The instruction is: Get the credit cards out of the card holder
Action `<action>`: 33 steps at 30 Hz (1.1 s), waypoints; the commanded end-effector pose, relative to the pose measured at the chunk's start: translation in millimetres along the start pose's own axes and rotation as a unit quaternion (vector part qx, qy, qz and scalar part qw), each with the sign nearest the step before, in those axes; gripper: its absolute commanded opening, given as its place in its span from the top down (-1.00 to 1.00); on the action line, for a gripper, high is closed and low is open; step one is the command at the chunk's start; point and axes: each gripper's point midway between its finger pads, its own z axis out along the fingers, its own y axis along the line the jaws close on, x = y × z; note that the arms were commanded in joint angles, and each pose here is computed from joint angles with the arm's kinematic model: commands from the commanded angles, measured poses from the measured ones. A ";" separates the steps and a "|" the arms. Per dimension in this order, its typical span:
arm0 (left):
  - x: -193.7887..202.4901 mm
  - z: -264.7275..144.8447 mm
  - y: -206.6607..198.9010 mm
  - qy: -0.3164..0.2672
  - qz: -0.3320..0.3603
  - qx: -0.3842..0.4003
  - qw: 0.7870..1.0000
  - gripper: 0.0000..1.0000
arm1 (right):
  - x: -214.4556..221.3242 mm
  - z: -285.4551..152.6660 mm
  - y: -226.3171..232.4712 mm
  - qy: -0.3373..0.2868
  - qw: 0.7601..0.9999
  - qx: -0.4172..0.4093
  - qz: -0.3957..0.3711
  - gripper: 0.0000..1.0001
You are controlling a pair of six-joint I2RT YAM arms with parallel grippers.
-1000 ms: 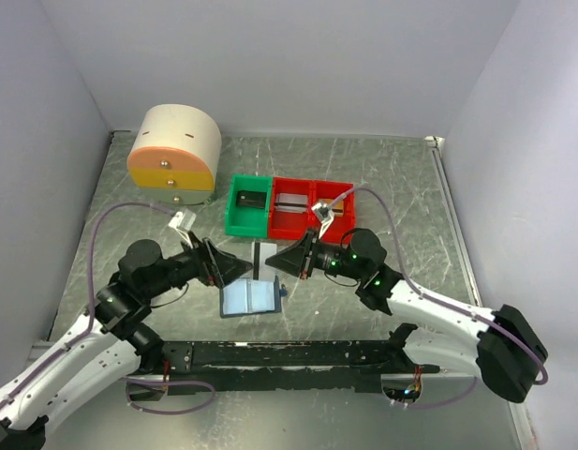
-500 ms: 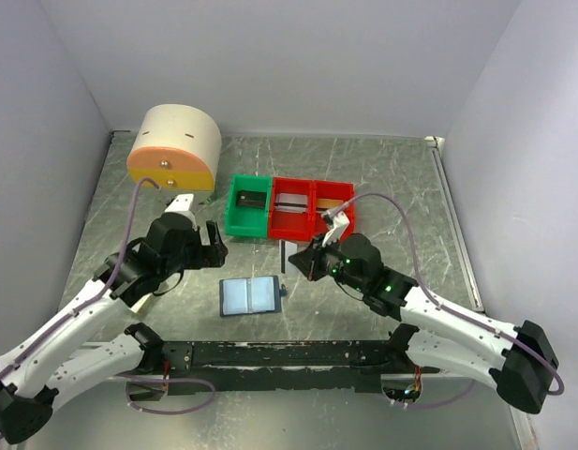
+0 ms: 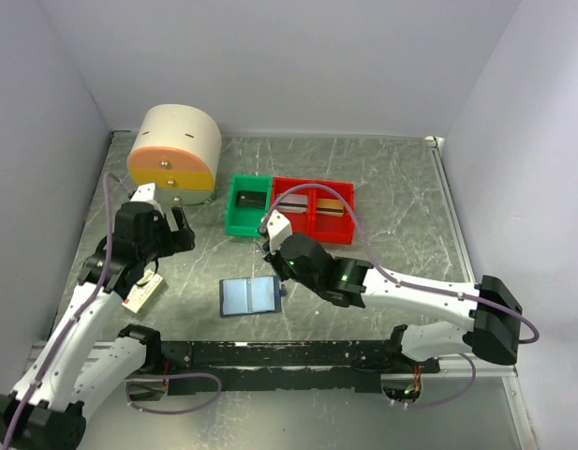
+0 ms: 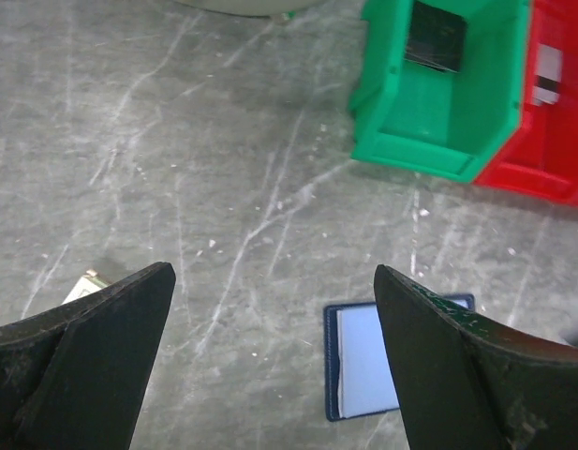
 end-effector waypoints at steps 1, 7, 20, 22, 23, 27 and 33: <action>-17.1 -20.2 -22.5 -0.059 0.004 0.082 0.995 -0.99 | -3.8 5.3 -25.0 0.019 0.995 0.063 -0.075 1.00; -17.4 -24.8 -23.4 -0.068 -0.001 0.089 0.994 -1.00 | -13.7 22.9 -64.4 0.040 0.991 0.089 -0.088 1.00; -19.3 -28.3 -17.7 -0.078 0.000 0.077 0.994 -1.00 | -10.0 79.1 -150.6 0.168 0.940 0.156 -0.254 1.00; -19.6 -29.3 -17.7 -0.082 0.001 0.078 0.994 -0.99 | -3.7 89.1 -154.4 0.181 0.935 0.140 -0.269 1.00; -19.4 -29.3 -17.8 -0.082 0.001 0.079 0.994 -1.00 | -2.3 94.0 -157.4 0.183 0.934 0.139 -0.273 1.00; -18.7 -29.6 -22.0 -0.078 0.010 0.091 0.993 -1.00 | 7.0 110.8 -164.7 0.186 0.929 0.120 -0.296 1.00; -17.3 -28.7 -23.6 -0.074 0.014 0.095 0.993 -1.00 | 14.5 130.6 -176.2 0.179 0.925 0.102 -0.318 1.00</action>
